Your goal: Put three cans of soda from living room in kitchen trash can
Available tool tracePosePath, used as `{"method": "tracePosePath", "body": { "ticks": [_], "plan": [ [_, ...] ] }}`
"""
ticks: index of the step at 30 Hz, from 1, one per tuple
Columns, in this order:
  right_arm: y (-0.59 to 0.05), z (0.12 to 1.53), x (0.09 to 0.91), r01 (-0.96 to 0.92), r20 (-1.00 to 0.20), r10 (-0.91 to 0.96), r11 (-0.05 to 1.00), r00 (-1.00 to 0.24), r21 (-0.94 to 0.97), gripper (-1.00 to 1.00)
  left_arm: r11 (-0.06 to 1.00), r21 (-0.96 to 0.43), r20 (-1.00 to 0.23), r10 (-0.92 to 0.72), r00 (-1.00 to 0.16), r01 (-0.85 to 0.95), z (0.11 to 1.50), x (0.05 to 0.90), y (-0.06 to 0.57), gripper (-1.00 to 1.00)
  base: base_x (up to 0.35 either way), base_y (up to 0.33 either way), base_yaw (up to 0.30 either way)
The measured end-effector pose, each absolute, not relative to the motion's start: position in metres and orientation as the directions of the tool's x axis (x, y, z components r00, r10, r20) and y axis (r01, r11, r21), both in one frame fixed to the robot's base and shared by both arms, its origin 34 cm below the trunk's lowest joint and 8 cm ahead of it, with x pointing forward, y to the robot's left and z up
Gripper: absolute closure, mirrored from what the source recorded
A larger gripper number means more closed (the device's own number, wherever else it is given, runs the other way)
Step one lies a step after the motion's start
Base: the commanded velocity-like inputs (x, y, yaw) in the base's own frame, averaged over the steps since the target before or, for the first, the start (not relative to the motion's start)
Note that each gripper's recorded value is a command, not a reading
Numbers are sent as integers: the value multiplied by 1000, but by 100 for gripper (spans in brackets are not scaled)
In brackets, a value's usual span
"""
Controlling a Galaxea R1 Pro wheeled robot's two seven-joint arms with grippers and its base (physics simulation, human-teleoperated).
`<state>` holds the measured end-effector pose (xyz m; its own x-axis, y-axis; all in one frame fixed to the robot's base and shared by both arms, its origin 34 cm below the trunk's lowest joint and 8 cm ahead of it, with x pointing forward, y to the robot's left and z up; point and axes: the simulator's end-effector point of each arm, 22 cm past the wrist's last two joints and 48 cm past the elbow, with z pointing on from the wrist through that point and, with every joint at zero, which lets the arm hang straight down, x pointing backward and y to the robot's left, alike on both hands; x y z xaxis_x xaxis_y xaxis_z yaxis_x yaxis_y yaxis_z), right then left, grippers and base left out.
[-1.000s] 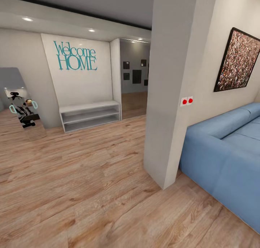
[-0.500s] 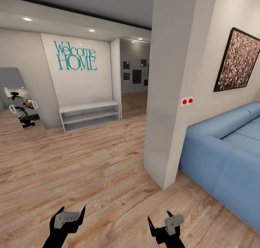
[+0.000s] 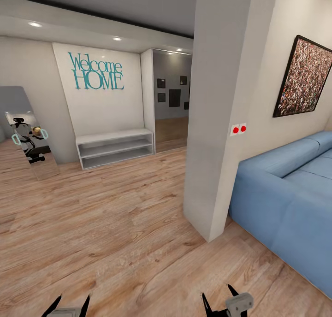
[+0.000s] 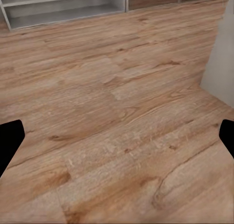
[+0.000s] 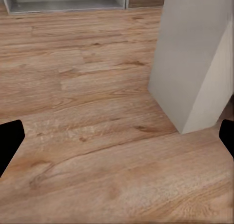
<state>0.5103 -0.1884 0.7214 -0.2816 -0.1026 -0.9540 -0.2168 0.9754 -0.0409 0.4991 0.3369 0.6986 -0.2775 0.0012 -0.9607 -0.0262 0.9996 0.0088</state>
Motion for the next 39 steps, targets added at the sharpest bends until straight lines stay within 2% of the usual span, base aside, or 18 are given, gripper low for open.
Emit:
{"method": "tracePosePath", "body": {
  "ticks": [28,39],
  "plan": [
    [-186,714,507,-208,-949,-91,978,-301,-28,-100,999,10,-941,-4,-338,-39,673,483,340,-100,0,0,-1],
    [-186,712,507,-203,-947,-81,979,-311,-17,-100,999,9,-940,-4,-340,-39,672,483,340,-100,0,0,-189]
  ]
}}
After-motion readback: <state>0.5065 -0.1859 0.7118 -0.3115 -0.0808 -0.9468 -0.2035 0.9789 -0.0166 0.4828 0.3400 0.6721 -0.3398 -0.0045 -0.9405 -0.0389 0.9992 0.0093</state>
